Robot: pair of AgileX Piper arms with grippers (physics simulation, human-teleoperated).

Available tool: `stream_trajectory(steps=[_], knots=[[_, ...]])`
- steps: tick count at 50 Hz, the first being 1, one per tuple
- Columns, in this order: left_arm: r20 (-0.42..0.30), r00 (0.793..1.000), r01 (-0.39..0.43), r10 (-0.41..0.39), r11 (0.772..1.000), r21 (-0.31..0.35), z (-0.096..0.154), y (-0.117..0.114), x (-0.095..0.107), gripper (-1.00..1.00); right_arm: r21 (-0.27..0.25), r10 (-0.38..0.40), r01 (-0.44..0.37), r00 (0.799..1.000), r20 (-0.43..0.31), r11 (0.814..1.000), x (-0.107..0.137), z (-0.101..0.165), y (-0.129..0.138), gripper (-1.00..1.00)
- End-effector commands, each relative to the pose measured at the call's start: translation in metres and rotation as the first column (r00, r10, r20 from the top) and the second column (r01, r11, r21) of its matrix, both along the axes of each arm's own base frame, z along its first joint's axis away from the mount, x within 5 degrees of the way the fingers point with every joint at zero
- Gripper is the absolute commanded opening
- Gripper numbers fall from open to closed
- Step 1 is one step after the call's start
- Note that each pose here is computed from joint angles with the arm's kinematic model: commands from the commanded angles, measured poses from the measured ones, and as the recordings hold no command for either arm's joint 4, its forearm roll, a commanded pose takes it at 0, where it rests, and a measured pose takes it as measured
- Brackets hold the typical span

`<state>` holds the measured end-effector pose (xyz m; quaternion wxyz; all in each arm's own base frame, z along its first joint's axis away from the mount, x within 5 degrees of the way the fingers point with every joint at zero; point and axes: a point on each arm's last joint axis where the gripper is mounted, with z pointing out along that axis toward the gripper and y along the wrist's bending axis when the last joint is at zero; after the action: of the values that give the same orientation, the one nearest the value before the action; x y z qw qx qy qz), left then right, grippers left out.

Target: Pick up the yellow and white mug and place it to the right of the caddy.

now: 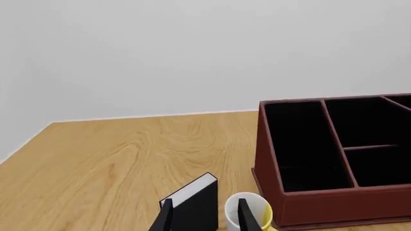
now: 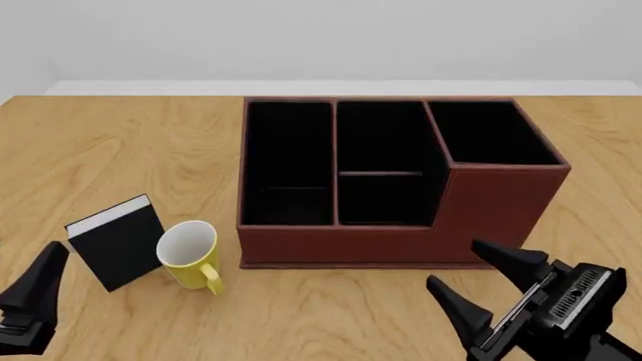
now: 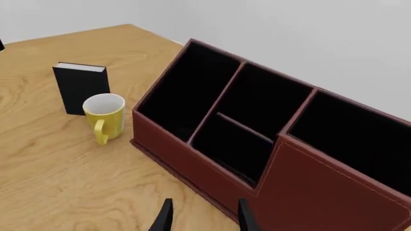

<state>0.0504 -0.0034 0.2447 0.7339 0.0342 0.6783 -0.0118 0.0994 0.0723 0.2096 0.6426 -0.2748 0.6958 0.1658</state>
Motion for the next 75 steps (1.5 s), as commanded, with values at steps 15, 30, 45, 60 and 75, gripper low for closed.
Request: stream_trajectory(steps=[15,30,45,60,75], knots=[[0.022,1.0,-0.002,0.002,1.0,0.004,0.013,0.0,-0.006,1.0,-0.012,0.186,-0.187,0.982,-0.013,0.982,0.026,-0.011,0.061,1.0],[0.033,0.999,-0.017,0.017,1.0,0.008,0.017,0.001,-0.007,1.0,-0.034,0.268,-0.268,0.963,-0.005,0.963,0.035,-0.017,0.096,1.0],[0.037,0.999,-0.032,0.032,0.999,0.015,0.023,0.002,-0.009,1.0,-0.027,0.327,-0.328,0.945,-0.025,0.944,0.042,-0.027,0.13,1.0],[0.044,0.998,-0.046,0.045,0.999,0.024,0.029,0.002,-0.012,1.0,-0.042,0.367,-0.368,0.93,-0.022,0.929,0.047,-0.034,0.157,1.0],[0.054,0.997,-0.062,0.06,0.998,0.026,0.037,0.003,-0.015,1.0,-0.038,0.4,-0.402,0.915,-0.051,0.915,0.052,-0.05,0.186,1.0]])
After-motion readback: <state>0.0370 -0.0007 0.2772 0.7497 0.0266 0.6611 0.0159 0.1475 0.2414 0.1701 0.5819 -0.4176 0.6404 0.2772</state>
